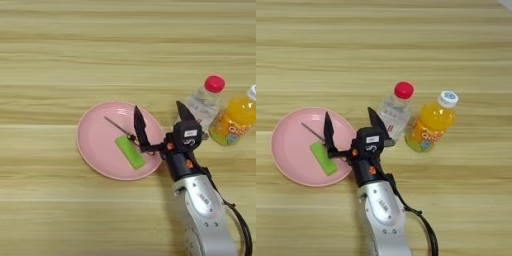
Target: Move the objects on the table
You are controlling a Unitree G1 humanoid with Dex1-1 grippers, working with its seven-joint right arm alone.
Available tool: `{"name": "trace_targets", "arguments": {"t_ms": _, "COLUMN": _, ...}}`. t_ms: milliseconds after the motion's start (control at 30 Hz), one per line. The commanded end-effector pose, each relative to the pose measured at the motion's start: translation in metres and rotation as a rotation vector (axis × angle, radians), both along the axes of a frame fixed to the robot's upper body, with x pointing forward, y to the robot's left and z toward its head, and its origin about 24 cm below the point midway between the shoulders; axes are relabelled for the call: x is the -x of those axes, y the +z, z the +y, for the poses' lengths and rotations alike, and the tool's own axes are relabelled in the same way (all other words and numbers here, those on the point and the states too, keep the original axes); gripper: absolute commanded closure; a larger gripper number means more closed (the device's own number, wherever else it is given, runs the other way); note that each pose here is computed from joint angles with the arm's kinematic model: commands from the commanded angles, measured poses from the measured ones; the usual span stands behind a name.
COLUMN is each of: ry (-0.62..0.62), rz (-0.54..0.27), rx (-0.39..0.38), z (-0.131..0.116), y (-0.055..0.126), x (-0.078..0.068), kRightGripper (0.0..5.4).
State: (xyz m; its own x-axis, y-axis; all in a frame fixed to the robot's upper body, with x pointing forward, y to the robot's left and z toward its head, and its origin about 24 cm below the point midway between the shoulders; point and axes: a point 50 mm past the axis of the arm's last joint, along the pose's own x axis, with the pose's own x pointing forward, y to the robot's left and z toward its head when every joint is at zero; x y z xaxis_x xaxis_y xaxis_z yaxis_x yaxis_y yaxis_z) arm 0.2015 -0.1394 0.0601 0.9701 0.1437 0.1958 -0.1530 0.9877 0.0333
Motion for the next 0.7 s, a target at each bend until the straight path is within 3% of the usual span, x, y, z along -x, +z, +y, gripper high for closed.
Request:
{"name": "trace_targets", "arguments": {"t_ms": 33, "ry": 0.001, "rz": -0.084, "rx": -0.01, "z": 0.002, "y": 0.016, "x": -0.005, "kRightGripper": 0.04}}
{"name": "trace_targets", "arguments": {"t_ms": 333, "ry": 0.003, "rz": -0.08, "rx": -0.002, "z": 0.002, "y": 0.016, "x": -0.004, "kRightGripper": 0.04}}
{"name": "trace_targets", "arguments": {"t_ms": 433, "ry": 0.023, "rz": -0.026, "rx": 0.039, "z": 0.006, "y": 0.018, "x": 0.0, "kRightGripper": 0.04}}
{"name": "trace_targets", "arguments": {"t_ms": 567, "ry": 0.096, "rz": -0.021, "rx": 0.106, "z": 0.015, "y": 0.035, "x": 0.011, "kRightGripper": 0.04}}
{"name": "trace_targets", "arguments": {"t_ms": 700, "ry": 0.116, "rz": 0.092, "rx": 0.08, "z": 0.012, "y": 0.04, "x": 0.02, "kRightGripper": 0.04}}
